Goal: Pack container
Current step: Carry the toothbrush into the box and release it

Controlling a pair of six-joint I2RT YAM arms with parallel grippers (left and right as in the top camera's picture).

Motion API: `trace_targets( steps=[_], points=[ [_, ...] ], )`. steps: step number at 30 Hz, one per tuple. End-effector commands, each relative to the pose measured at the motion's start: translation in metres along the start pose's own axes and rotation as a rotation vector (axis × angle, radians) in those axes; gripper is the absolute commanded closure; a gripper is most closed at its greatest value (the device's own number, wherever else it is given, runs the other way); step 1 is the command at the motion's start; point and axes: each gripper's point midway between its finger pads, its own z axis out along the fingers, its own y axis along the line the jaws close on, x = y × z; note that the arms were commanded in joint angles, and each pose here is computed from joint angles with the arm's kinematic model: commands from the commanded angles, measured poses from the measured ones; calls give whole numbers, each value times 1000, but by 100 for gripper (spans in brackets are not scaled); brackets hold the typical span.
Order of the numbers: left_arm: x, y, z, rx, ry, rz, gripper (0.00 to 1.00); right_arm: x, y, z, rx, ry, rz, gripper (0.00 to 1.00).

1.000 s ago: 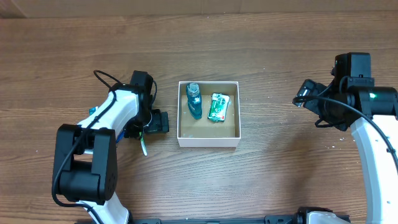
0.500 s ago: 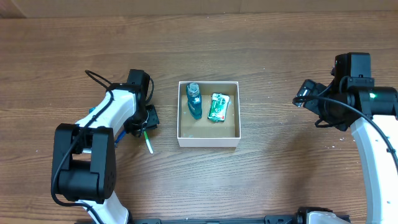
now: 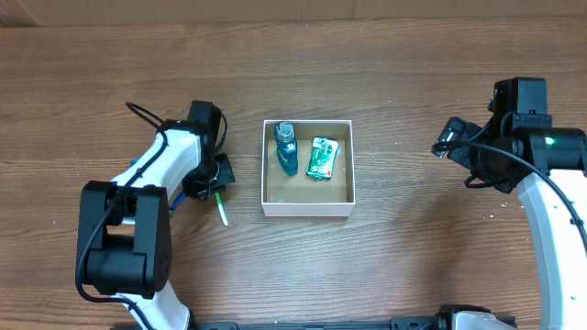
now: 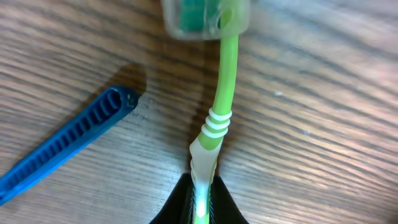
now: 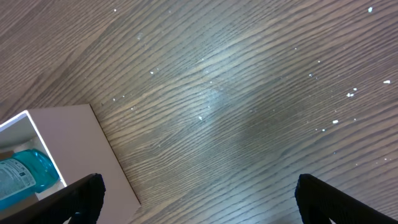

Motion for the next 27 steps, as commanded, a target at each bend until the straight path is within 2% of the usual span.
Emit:
trace_targets(
  steps=[1,3,6,9,11,13,16,20,27],
  points=[
    [-40,-19,-60,68,-164,64,96,-1,0,-2,-6,-10,-24,0],
    [-50,-31,-113,120,-287,132,96,-2,1,-2,-8,-15,-24,0],
    [-42,-53,-173,179,-437,310,96,-5,2,-2,-15,-29,-23,0],
    [-9,-84,-214,195,-559,593,96,-6,3,-2,-16,-32,-23,0],
    [17,-109,-226,176,-606,783,96,-6,3,-2,-16,-32,-24,0],
    [44,-135,-223,161,-614,989,96,-6,3,-2,-16,-32,-24,0],
    [69,-163,-206,154,-572,1148,96,-6,3,-2,-16,-31,-24,0],
    [79,-181,-161,122,-451,1209,96,-6,3,-2,-16,-31,-24,0],
    [78,-186,-113,73,-319,1226,96,-6,3,-2,-16,-32,-24,0]
  ],
)
